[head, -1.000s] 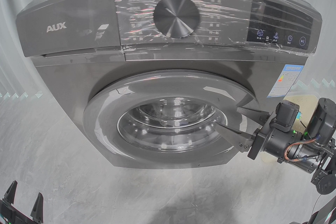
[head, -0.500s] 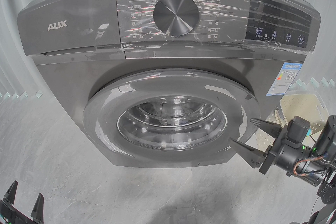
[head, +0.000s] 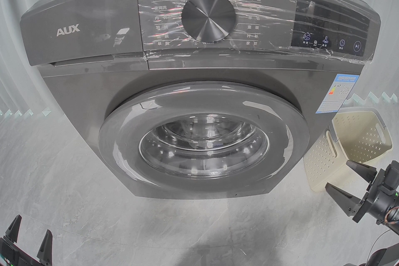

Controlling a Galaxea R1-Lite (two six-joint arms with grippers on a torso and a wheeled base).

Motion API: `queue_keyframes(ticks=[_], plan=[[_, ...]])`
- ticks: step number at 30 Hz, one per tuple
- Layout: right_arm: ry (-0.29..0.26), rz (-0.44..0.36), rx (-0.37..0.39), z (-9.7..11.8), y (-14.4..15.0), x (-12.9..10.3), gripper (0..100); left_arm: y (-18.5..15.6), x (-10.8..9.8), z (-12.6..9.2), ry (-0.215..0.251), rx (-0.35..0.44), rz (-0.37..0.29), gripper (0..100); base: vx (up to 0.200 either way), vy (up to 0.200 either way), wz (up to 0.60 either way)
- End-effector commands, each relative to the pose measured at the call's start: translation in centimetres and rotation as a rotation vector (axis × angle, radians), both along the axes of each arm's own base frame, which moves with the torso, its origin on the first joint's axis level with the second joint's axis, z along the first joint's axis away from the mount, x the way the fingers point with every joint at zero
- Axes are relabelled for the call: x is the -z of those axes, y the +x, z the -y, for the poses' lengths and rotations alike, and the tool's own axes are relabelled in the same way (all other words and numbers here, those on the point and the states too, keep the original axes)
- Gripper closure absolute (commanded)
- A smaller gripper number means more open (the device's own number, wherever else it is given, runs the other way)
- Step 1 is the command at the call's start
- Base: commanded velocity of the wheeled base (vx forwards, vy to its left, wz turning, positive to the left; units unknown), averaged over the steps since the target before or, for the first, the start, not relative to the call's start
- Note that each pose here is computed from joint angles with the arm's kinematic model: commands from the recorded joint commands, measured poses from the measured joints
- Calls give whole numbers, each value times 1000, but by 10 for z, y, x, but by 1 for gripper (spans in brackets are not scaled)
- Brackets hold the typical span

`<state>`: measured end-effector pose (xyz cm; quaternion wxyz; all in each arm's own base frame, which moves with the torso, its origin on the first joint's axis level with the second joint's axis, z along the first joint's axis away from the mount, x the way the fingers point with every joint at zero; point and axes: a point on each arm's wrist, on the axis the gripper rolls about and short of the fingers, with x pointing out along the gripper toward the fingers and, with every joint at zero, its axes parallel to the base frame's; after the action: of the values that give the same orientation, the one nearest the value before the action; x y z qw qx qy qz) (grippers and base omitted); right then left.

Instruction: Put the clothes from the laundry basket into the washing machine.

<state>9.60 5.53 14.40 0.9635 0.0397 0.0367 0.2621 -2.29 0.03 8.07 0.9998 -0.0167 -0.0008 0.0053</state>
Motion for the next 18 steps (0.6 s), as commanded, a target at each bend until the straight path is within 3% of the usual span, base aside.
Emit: queue_keyframes(ticks=[1,2,4,6,12,14,18], plan=[[1,107,202,42,-56,6,0,0,4,0,0,0,-3,0,0,0,0],[-2,107,207,42,-56,6,0,0,4,0,0,0,-3,0,0,0,0],[-40,119,329,50,-72,15,0,0,5,0,-2,0,-5,0,0,0,0],[-52,140,392,53,-84,22,0,0,4,0,-3,1,-3,0,0,0,0],[-55,157,371,55,-113,51,0,0,4,0,-3,0,-3,0,0,0,0],[-69,114,410,54,-117,61,0,0,4,0,-3,0,-5,0,0,0,0],[-73,105,490,54,-119,66,0,0,4,0,-5,0,-5,0,0,0,0]])
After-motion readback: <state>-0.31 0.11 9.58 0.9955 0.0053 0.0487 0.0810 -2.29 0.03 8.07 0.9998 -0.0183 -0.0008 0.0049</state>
